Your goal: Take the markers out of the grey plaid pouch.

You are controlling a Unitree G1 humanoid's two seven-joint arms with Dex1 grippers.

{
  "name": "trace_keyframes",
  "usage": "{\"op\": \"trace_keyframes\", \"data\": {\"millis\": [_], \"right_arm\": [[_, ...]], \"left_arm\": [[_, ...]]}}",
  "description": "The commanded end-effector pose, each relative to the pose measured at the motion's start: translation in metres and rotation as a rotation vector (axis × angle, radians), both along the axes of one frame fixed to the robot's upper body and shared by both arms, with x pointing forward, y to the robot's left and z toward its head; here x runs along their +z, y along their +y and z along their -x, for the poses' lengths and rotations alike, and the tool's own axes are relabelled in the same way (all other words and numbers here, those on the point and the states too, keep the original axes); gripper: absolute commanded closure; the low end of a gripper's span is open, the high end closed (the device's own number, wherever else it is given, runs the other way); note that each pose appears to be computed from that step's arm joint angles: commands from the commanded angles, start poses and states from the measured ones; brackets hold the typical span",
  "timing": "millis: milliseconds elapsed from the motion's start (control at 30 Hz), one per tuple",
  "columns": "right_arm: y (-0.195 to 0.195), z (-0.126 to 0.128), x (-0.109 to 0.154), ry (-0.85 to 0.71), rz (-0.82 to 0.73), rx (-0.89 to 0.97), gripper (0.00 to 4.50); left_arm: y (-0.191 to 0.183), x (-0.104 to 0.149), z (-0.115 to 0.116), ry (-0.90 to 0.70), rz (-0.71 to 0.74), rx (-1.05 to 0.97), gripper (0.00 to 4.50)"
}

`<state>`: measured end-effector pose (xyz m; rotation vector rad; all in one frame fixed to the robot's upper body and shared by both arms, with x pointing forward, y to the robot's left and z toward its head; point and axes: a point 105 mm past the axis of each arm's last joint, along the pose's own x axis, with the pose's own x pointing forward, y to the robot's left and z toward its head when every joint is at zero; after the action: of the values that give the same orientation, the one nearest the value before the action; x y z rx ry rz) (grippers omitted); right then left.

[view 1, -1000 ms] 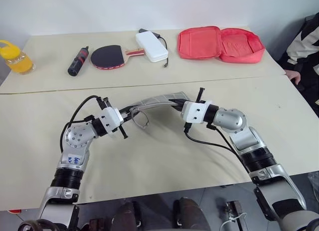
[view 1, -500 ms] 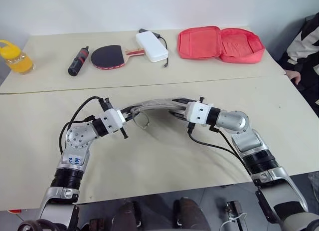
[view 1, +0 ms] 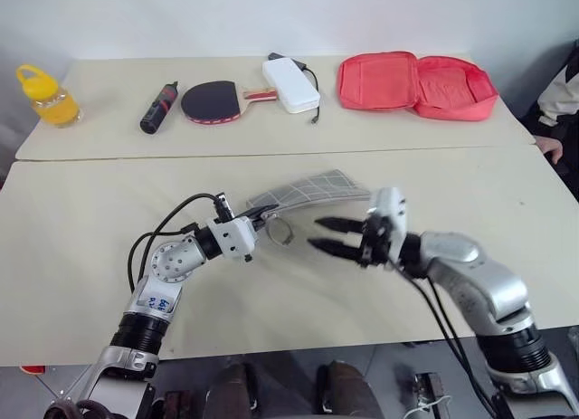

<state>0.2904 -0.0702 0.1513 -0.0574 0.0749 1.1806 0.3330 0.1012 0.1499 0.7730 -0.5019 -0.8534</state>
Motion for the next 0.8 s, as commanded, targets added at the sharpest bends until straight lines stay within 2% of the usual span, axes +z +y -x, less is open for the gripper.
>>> {"op": "trace_keyframes", "data": {"millis": [33, 133, 233, 333, 467, 500, 633, 800], "right_arm": [[0.013, -0.015, 0.007, -0.056, -0.028, -0.1, 2.34], [0.019, -0.021, 0.009, -0.032, -0.071, -0.132, 2.34], [0.031, -0.015, 0.007, 0.005, -0.09, -0.077, 2.34], [0.037, -0.017, 0.001, 0.001, -0.065, -0.074, 2.97], [0.037, -0.023, 0.004, -0.004, -0.088, -0.103, 4.38], [0.037, -0.024, 0.005, -0.004, -0.092, -0.105, 4.48], [0.018, -0.028, 0.004, -0.031, -0.048, -0.126, 4.48], [-0.056, -0.055, 0.007, -0.101, 0.097, -0.273, 4.48]], "left_arm": [[-0.009, 0.008, 0.005, -0.038, 0.002, -0.028, 4.5], [-0.009, 0.007, 0.007, -0.036, 0.0, -0.028, 4.5], [-0.009, 0.007, 0.007, -0.033, 0.0, -0.022, 4.5], [-0.01, 0.009, 0.007, -0.037, 0.006, -0.025, 4.5], [-0.011, 0.011, 0.008, -0.041, 0.007, -0.026, 4.5], [-0.011, 0.011, 0.007, -0.041, 0.007, -0.025, 4.5], [-0.005, 0.009, 0.007, -0.038, 0.003, -0.011, 4.5], [0.013, 0.008, 0.005, -0.031, -0.022, 0.021, 4.5]]}}
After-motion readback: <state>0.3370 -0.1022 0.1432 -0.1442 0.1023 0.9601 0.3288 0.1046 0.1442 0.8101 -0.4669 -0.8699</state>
